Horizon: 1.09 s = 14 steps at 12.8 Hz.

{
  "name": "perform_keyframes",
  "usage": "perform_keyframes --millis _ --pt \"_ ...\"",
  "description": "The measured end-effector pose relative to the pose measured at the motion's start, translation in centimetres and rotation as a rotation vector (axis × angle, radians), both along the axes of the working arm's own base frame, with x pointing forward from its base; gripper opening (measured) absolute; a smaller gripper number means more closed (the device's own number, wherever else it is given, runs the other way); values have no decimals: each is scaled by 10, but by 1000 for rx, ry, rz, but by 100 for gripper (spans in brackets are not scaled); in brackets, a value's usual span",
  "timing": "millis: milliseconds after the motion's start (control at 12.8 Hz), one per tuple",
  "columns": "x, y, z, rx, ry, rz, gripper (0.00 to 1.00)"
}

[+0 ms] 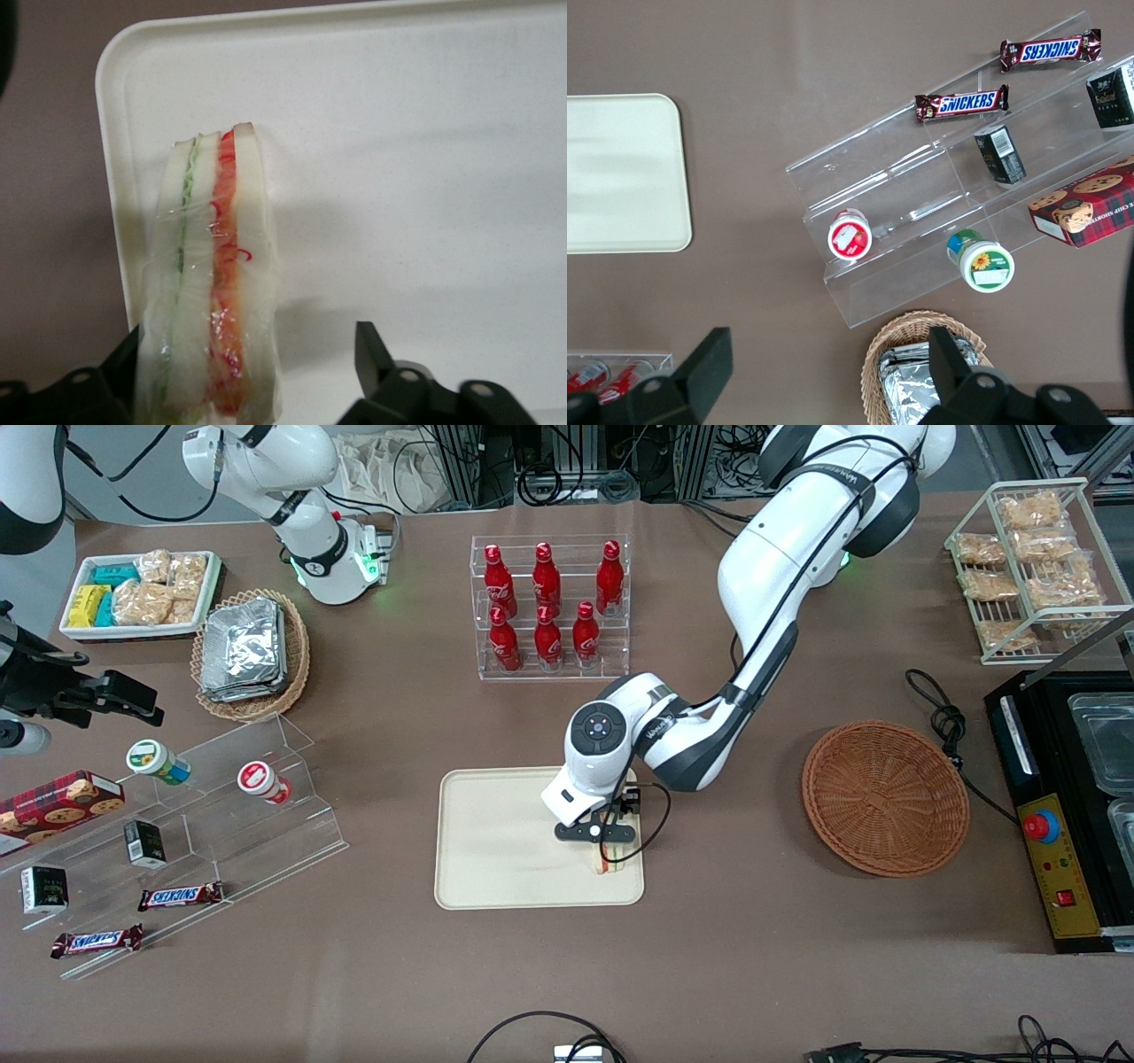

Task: Place sandwich from basket to tray
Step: 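Open the left gripper to release the sandwich onto the tray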

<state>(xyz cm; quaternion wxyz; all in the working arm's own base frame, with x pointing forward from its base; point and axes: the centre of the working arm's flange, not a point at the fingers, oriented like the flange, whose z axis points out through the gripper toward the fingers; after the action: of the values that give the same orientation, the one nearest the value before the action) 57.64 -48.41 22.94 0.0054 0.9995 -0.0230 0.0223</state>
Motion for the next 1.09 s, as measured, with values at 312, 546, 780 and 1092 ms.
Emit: perform_keyframes --millis 312,546,780,1092 --pt "8 4 16 6 -6 30 100" --pt "18 22 48 51 3 66 100" --pt "37 51 93 51 -29 115 100" --pt "64 109 161 62 -72 205 100"
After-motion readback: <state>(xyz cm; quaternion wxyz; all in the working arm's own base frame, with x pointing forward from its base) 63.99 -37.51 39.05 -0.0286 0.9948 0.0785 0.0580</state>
